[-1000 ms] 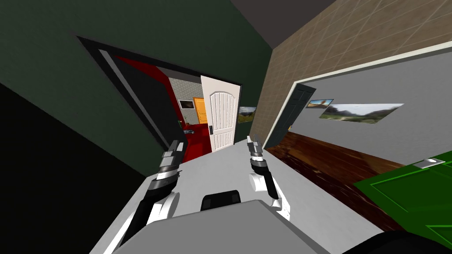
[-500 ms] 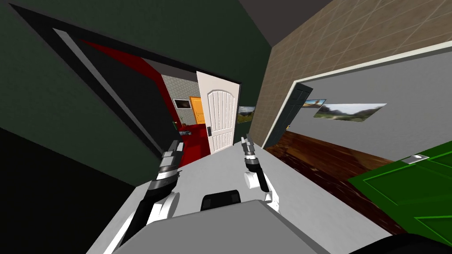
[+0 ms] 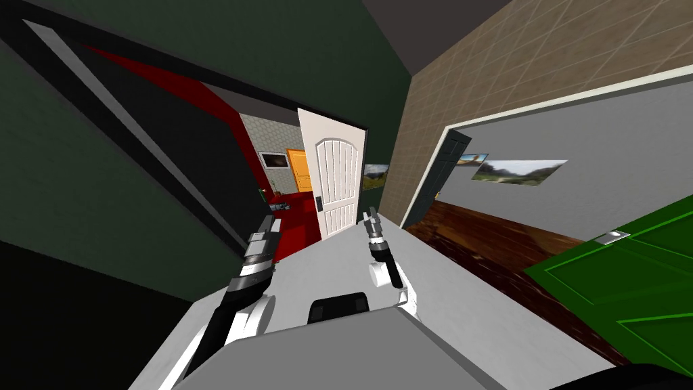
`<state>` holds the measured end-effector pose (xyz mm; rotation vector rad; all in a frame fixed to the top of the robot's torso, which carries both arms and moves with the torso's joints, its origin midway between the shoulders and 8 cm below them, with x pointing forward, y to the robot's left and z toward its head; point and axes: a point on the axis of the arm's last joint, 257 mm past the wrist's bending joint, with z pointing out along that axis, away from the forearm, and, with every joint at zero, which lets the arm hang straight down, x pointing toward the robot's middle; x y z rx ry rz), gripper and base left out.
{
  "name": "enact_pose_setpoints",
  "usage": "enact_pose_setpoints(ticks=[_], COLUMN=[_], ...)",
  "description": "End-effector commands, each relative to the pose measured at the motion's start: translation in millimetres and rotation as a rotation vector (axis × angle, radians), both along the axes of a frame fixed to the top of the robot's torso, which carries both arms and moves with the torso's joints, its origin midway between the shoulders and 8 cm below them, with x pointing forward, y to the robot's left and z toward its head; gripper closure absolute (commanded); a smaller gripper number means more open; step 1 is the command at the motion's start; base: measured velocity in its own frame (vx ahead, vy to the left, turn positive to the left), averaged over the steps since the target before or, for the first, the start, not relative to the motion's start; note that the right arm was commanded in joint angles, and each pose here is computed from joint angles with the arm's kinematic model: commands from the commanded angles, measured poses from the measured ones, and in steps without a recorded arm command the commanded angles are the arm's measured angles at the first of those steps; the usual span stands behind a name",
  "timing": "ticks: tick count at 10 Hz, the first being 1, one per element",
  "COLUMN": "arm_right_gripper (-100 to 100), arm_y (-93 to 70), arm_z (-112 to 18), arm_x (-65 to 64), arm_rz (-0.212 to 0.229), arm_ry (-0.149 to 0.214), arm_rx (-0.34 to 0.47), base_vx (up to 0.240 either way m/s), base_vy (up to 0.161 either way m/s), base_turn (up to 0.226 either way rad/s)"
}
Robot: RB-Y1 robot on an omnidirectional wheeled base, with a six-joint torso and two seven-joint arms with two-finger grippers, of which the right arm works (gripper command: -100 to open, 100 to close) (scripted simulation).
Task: Push the door open
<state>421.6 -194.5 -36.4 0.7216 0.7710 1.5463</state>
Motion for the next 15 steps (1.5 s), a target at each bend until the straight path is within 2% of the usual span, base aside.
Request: enact_pose_setpoints(ticks=[1,8,15], arm_right_gripper=[-100,-100,-100], arm_y=[13.3,71.4,135.8], arm_z=[-9.4,-50.4,-93.7], arm_x=[5.8,31.4,46.9], arm_rz=[0.03,0.161,0.295], arm_ry=[0.02,0.116,0.217], arm_rx=[0.005,0.009,-0.011], base_vx=[0.09,0.093,0.084], base_vy=[0.053,0.061,0.068], base_turn=[-0.115,-0.086,-0.093])
